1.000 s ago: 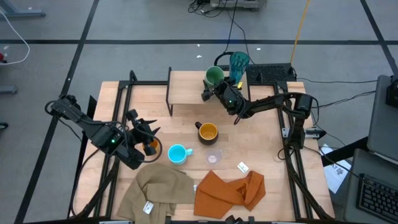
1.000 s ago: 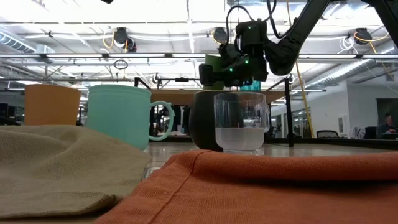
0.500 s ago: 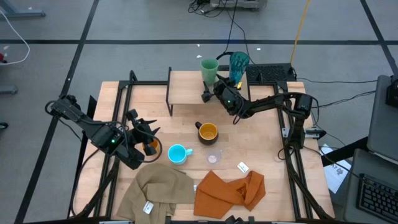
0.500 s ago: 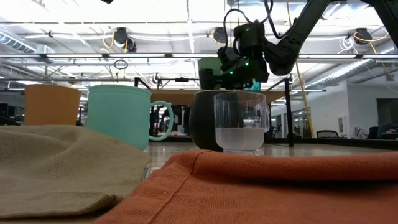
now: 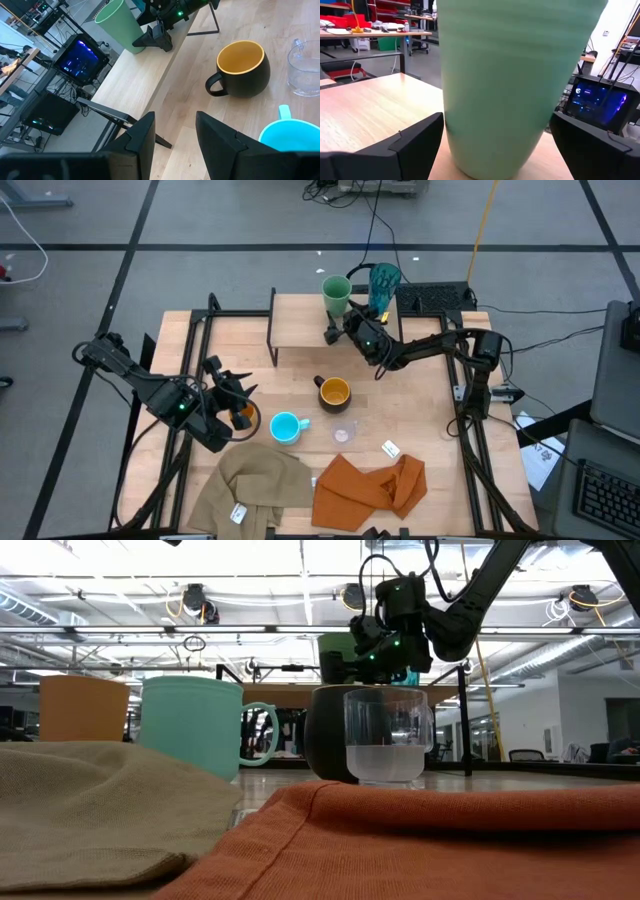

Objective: Stack small to large cups/mugs on shelf
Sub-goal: Put the green cup on the shelf, then put the black mug on the shelf

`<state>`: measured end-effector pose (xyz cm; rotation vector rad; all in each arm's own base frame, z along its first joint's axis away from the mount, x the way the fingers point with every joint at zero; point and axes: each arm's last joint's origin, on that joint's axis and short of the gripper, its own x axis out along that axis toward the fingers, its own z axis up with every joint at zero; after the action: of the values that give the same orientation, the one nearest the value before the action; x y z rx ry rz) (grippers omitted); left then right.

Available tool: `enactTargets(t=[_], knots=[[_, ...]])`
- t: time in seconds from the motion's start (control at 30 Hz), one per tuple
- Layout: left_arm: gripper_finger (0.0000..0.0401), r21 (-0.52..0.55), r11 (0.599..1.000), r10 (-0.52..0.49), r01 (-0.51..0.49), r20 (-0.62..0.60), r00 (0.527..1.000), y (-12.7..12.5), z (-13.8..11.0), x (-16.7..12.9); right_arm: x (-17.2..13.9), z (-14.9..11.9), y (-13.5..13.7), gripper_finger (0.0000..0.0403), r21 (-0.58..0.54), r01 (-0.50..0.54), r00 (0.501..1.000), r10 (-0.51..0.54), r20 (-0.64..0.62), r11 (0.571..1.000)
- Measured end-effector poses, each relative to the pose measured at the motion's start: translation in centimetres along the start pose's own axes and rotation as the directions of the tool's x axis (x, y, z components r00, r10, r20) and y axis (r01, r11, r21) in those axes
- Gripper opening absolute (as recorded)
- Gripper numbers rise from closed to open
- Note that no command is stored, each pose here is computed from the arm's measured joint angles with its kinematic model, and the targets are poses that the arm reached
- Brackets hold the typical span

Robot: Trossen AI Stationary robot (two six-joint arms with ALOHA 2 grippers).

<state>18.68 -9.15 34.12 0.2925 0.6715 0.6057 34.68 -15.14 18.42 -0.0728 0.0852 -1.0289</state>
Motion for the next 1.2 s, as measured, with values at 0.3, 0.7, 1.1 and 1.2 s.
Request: enactTargets(t=[0.3,0.7,1.1,1.2], knots=[[0.0143,-0.001,1.0,-0.001,0.001,-0.001,1.0,0.0,0.0,0.0,-1.0,1.3,0.6,0.0354,-0.041,-0.008,1.0,0.009,0.03,0.999],[0.0143,-0.007,1.0,-0.018,0.018,-0.013,1.0,0.0,0.0,0.0,-0.9,1.1,0.2,0.0354,-0.046,0.015,1.0,-0.015,-0.003,0.999],[0.0143,-0.009,1.0,-0.024,0.024,-0.019,1.0,-0.1,-0.1,0.0,-1.2,1.2,0.5,0.0355,-0.067,0.013,1.0,-0.014,-0.013,0.998],[0.0143,-0.01,1.0,-0.026,0.026,-0.021,0.999,-0.1,-0.1,0.0,-1.6,1.4,0.5,0.0355,-0.101,0.053,0.998,-0.055,-0.019,0.993]])
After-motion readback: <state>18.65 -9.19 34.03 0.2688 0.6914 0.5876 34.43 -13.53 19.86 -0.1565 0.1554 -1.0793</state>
